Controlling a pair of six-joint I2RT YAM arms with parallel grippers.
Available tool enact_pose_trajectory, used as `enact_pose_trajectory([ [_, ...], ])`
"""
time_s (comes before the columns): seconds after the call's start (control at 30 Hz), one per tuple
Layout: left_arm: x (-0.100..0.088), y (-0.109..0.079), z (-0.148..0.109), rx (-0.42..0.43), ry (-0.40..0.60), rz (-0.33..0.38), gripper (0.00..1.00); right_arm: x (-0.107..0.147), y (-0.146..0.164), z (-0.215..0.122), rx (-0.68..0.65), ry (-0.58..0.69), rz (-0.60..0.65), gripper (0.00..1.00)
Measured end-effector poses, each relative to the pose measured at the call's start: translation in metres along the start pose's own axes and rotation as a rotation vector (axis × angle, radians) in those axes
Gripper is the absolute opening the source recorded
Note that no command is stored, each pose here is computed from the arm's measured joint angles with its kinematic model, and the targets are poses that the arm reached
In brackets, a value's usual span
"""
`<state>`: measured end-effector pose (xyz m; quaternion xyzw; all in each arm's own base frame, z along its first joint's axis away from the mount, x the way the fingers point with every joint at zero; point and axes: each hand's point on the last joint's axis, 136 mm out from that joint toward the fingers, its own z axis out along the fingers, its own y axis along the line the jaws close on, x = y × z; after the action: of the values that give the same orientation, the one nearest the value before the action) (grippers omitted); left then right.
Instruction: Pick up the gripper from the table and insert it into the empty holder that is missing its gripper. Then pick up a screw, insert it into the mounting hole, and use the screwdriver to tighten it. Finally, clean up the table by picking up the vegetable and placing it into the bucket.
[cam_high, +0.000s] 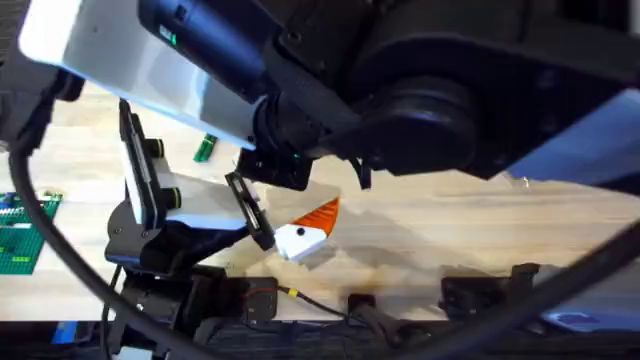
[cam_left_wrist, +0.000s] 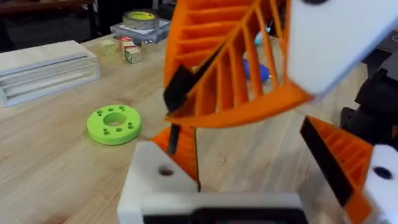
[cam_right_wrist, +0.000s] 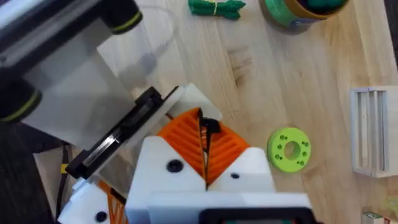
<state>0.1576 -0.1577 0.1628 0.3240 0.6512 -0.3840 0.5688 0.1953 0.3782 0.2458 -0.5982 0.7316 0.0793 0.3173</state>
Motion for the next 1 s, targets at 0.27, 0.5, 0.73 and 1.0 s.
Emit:
enact_pose_trajectory([
  [0.27, 0.0000, 0.0000, 0.0000, 0.000, 0.000, 0.000, 0.992, 0.0034, -0.0006, 0.0021, -0.003, 0.009, 0.005, 0.007],
  [0.5, -0.0001, 0.0000, 0.0000, 0.000, 0.000, 0.001, 0.993, 0.0057, -0.0021, 0.0037, -0.001, 0.015, 0.010, 0.007],
  [0.73, 0.0000, 0.0000, 0.0000, 0.000, 0.000, 0.000, 0.993, 0.0044, -0.0034, 0.0042, -0.005, 0.007, 0.023, 0.007],
  [1.0, -0.0001, 0.0000, 0.0000, 0.000, 0.000, 0.000, 0.993, 0.0029, 0.0013, 0.0041, -0.033, -0.001, 0.027, 0.007],
])
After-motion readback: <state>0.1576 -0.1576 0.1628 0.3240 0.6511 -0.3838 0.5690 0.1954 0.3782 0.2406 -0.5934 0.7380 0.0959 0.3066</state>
